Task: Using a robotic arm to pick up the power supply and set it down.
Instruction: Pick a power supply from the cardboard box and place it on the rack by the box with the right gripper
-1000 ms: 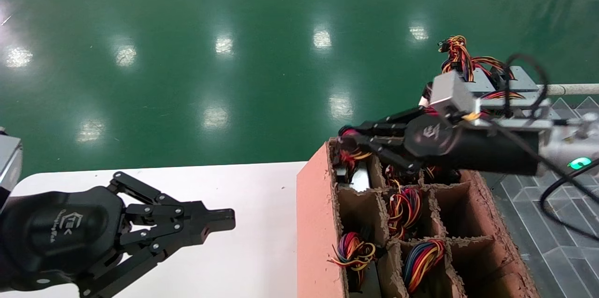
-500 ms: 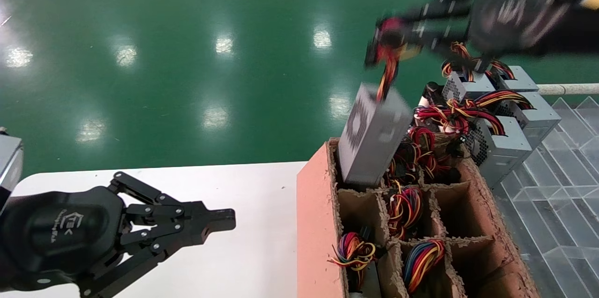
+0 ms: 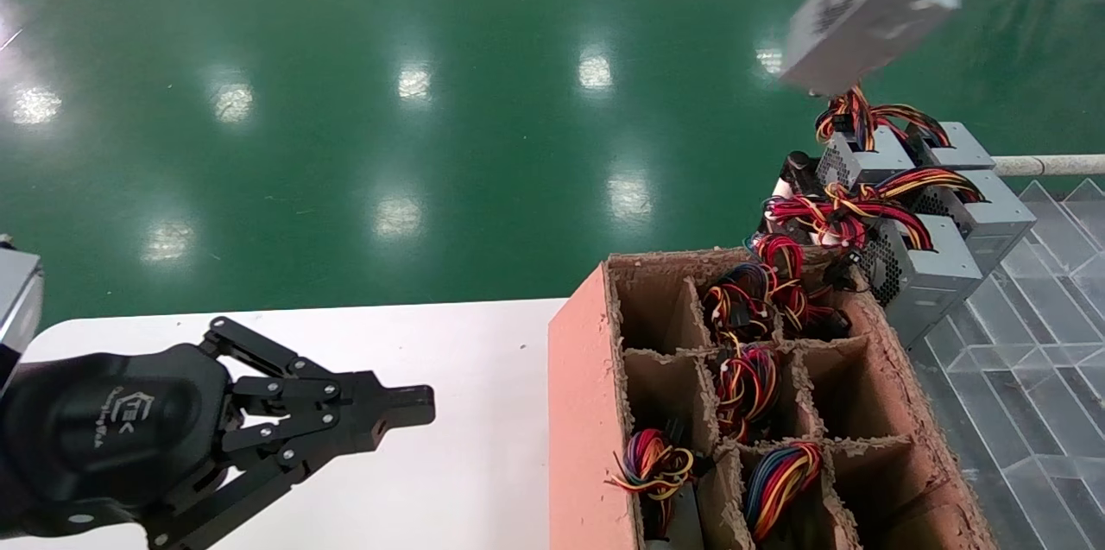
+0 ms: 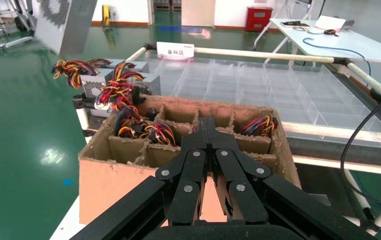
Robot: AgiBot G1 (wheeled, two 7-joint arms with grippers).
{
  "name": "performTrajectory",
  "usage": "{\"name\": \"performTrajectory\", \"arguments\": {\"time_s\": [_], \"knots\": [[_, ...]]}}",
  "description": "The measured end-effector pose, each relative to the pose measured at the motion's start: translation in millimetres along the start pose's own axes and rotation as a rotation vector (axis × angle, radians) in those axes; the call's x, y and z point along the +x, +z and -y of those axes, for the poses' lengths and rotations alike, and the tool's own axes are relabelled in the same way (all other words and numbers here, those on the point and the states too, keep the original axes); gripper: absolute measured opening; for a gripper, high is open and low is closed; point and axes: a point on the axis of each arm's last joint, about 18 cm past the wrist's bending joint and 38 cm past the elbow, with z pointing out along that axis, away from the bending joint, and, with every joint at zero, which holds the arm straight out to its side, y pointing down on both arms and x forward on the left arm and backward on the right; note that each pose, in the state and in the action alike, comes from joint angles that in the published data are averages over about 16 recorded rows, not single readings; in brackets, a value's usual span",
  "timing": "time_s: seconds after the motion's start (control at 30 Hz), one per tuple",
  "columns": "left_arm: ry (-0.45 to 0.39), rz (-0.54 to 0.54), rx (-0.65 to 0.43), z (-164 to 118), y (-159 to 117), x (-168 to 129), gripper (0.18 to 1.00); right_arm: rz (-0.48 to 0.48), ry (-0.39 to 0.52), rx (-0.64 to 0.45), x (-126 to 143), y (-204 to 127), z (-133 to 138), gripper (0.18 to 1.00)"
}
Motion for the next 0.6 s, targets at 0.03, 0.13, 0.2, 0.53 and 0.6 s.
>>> {"name": "performTrajectory", "arguments": {"time_s": [0.03,0.13,0.2,0.53,0.6], "knots": [[0.000,0.000,0.000,0,0,0,0.191,-0.008,-0.001,-0.025,1,-6,-4,0.241],[0.000,0.000,0.000,0,0,0,0.191,-0.025,0.010,-0.097,0,-27,-17,0.241],[0.000,0.000,0.000,0,0,0,0.191,-0.029,0.028,-0.139,-3,-42,-27,0.241],[0.000,0.000,0.000,0,0,0,0.191,0.016,0.173,-0.283,-40,-119,-72,0.240],[0.000,0.000,0.000,0,0,0,0.191,0.033,0.206,-0.297,-50,-132,-78,0.240]]}}
